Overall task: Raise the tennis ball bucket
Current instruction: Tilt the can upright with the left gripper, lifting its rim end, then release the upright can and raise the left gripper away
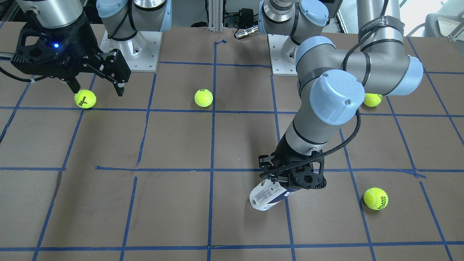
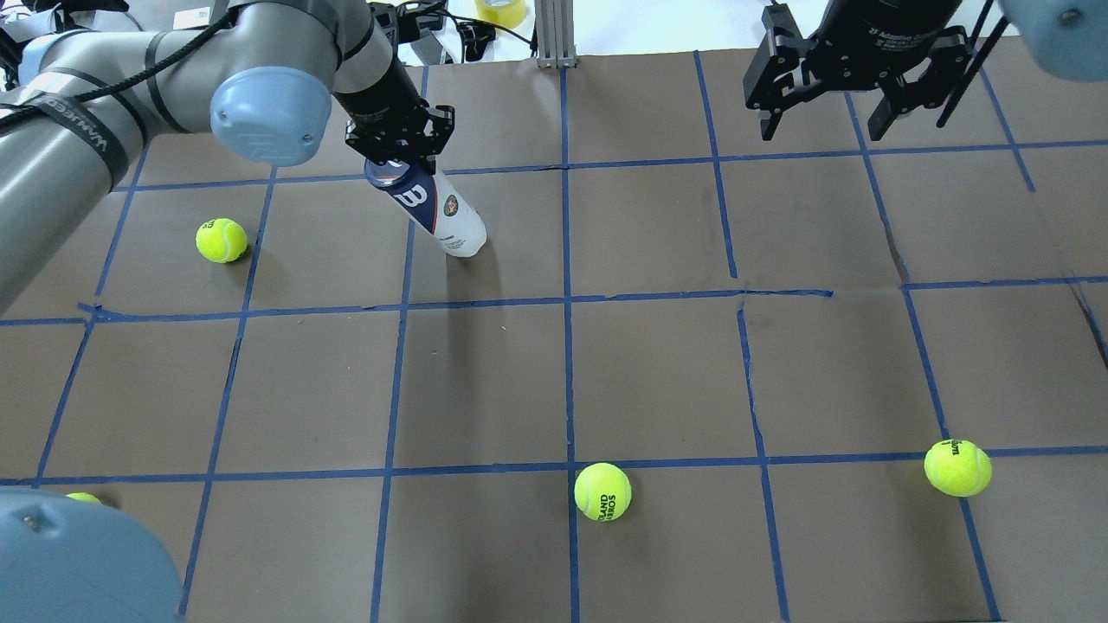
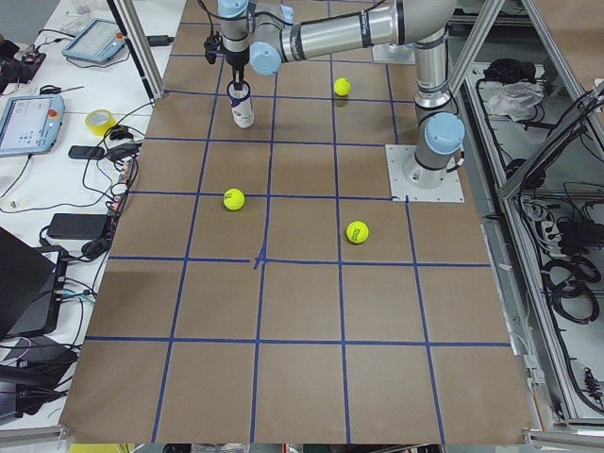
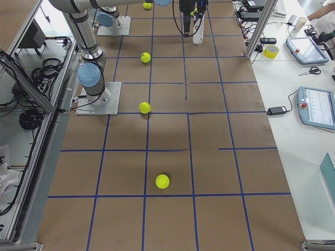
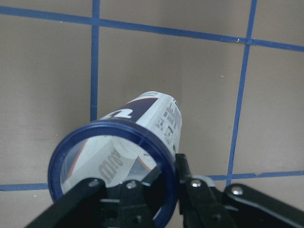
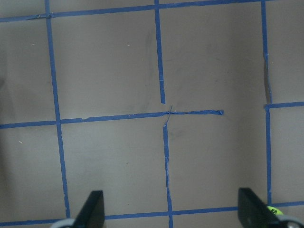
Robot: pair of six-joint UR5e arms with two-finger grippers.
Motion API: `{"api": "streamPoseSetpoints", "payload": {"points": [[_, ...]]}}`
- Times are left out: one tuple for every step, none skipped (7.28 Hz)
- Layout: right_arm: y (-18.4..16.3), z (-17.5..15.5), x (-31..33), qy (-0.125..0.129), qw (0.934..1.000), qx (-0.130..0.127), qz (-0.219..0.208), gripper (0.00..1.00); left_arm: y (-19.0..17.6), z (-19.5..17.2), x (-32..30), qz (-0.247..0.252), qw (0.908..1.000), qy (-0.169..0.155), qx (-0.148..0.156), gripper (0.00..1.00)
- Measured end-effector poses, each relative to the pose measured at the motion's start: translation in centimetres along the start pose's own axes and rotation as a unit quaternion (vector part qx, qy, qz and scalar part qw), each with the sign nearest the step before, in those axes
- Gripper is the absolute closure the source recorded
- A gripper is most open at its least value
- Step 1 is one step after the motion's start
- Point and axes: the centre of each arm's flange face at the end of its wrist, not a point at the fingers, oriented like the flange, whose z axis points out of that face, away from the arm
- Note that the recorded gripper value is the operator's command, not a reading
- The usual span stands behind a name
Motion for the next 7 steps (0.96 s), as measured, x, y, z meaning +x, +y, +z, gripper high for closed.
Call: {"api": "streamPoseSetpoints", "payload": {"points": [[0.0, 0.0, 0.1, -0.001, 1.0, 0.0, 0.001, 0.0, 0.4, 0.1, 1.0, 0.011, 0.9999, -0.013, 0.001, 1.0], [0.0, -0.1, 0.2, -0.002, 1.0, 0.001, 0.003, 0.0, 0.5, 0.2, 1.6, 0.016, 0.9997, -0.019, 0.0, 0.61], [-0.1, -0.1, 0.3, -0.002, 1.0, 0.0, 0.003, 0.0, 0.7, 0.3, 2.1, 0.016, 0.9997, -0.021, -0.001, 0.22], [-0.1, -0.1, 0.4, -0.002, 1.0, 0.0, 0.004, 0.0, 0.8, 0.5, 2.4, 0.013, 0.9997, -0.02, -0.002, 0.0], [-0.1, -0.1, 0.4, -0.002, 1.0, 0.0, 0.004, 0.0, 0.9, 0.5, 2.6, 0.01, 0.9998, -0.018, -0.003, 0.0], [-0.1, -0.1, 0.4, -0.001, 1.0, 0.0, 0.004, 0.0, 1.1, 0.2, 2.8, 0.009, 0.9998, -0.016, -0.003, 0.0], [-0.1, -0.1, 0.4, -0.001, 1.0, 0.0, 0.004, 0.0, 1.3, -0.5, 2.9, 0.009, 0.9999, -0.013, 0.0, 0.0]]}}
